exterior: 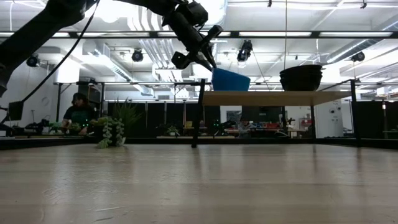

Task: Pick & Place Mini bowls
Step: Stack the top blue bowl on top of the other blue bowl on the shelf

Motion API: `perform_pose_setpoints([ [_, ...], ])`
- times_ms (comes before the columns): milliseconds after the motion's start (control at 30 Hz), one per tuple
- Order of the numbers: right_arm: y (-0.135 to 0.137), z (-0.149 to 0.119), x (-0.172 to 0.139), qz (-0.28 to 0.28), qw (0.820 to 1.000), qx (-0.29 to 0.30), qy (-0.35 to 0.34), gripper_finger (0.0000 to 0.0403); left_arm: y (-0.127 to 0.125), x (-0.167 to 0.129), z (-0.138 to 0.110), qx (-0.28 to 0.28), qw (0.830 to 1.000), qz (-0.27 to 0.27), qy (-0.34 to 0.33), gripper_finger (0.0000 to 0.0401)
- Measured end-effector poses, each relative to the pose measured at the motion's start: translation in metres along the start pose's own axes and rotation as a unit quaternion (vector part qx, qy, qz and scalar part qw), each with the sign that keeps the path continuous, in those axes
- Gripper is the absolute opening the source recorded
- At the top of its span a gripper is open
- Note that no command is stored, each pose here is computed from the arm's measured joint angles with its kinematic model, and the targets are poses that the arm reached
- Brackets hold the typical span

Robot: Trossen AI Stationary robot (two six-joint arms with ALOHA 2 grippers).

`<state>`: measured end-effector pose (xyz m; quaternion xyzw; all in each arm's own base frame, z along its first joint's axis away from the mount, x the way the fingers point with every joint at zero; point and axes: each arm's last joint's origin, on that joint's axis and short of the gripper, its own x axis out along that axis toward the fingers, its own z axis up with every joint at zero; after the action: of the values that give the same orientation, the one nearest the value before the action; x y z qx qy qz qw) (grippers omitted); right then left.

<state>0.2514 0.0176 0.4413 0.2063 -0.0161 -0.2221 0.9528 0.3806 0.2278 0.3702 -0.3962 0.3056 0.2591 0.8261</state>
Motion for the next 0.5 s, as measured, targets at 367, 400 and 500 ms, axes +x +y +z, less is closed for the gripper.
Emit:
perform_pose_setpoints([
  [367,0.0001,0.0000,0.0000,0.000,1.000,0.002,0.000,0.0210,-0.0008,0.0007,-0.0024,-0.001,0.999,-0.024,0.025,0.0062],
  [400,0.0001,-0.0001,0.0000,0.000,1.000,0.002,0.000,0.0210,-0.0002,0.0007,-0.0028,-0.001,0.999,-0.019,0.026,0.0062],
  [500,0.0001,-0.0001,0.0000,0.000,1.000,0.006,0.000,0.0210,0.0025,0.0008,-0.0049,-0.004,1.000,0.006,0.029,0.0062],
])
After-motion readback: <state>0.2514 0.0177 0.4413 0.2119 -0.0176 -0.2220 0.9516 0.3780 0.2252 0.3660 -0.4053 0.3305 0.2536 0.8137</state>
